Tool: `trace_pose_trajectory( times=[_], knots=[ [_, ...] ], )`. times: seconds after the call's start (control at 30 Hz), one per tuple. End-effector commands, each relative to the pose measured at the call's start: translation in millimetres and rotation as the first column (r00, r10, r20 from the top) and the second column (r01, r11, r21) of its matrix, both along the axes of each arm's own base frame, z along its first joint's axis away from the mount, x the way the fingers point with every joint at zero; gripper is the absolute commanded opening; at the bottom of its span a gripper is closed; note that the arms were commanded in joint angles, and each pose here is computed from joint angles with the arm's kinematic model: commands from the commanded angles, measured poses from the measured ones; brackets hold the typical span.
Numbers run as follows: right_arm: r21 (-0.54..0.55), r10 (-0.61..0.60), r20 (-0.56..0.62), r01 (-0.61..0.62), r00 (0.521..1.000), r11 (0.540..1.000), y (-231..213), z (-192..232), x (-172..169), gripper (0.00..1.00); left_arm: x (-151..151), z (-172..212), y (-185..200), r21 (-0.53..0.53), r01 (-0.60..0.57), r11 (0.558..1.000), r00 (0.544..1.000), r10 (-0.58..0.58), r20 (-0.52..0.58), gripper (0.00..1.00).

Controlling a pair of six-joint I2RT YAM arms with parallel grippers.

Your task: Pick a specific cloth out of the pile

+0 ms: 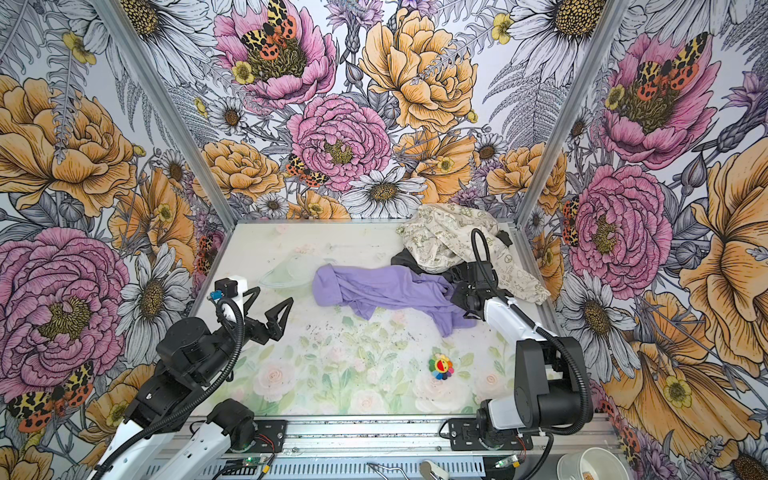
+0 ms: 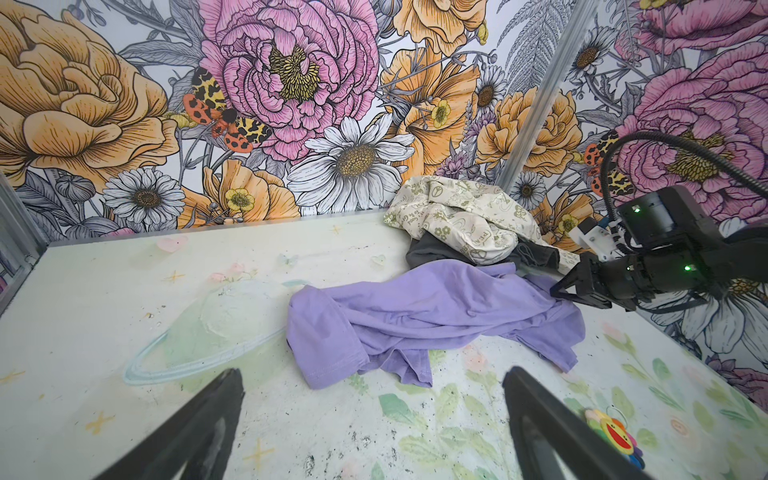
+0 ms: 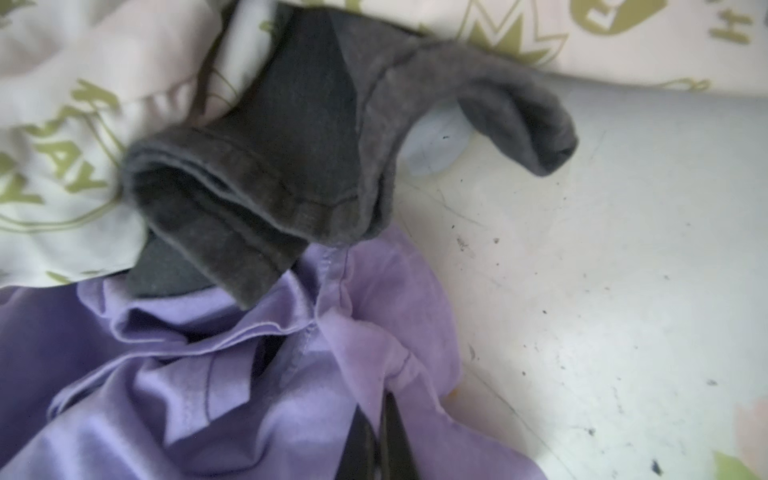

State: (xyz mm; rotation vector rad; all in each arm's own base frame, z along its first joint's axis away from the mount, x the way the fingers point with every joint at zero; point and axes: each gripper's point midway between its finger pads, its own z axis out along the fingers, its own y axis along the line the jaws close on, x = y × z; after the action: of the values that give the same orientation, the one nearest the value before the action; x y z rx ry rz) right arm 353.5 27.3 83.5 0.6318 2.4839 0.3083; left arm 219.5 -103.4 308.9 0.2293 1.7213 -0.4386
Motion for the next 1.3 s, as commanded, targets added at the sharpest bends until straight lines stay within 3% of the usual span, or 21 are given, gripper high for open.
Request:
trace_pose_trajectory(
  times=[0.0, 0.13, 0.33, 0.67, 0.87, 1.1, 1.27],
  knots=[
    [0.083, -0.029, 0.171, 0.015, 0.985, 0.996, 8, 58, 23, 0.00, 0, 1, 0, -0.029, 0.003, 1.000, 1.000, -0.003, 0.008, 0.99],
    [0.153, -0.048, 0.336, -0.005, 0.941, 0.988, 18, 117, 32, 0.00, -1, 2, 0, -0.031, 0.005, 1.000, 1.000, -0.005, 0.010, 0.99],
    [0.158, -0.030, 0.540, -0.066, 0.841, 0.985, 40, 214, 42, 0.00, -1, 2, -1, -0.033, 0.009, 0.999, 1.000, -0.008, 0.011, 0.99],
    [0.107, 0.141, 0.724, -0.311, 0.676, 0.944, 138, 333, 88, 0.00, -3, 4, -2, -0.039, 0.017, 0.999, 1.000, -0.017, 0.015, 0.99],
    [0.048, 0.276, 0.788, -0.503, 0.550, 0.863, 226, 376, 111, 0.00, -4, 6, -1, -0.046, 0.016, 0.999, 1.000, -0.015, 0.025, 0.99],
    [0.012, 0.357, 0.859, -0.710, 0.367, 0.704, 328, 414, 110, 0.00, -4, 7, 0, -0.050, 0.015, 0.999, 0.999, -0.014, 0.029, 0.99],
    [-0.019, 0.350, 0.905, -0.799, 0.242, 0.601, 384, 437, 95, 0.00, -4, 7, 1, -0.051, 0.010, 0.999, 1.000, -0.009, 0.029, 0.99]
  ],
)
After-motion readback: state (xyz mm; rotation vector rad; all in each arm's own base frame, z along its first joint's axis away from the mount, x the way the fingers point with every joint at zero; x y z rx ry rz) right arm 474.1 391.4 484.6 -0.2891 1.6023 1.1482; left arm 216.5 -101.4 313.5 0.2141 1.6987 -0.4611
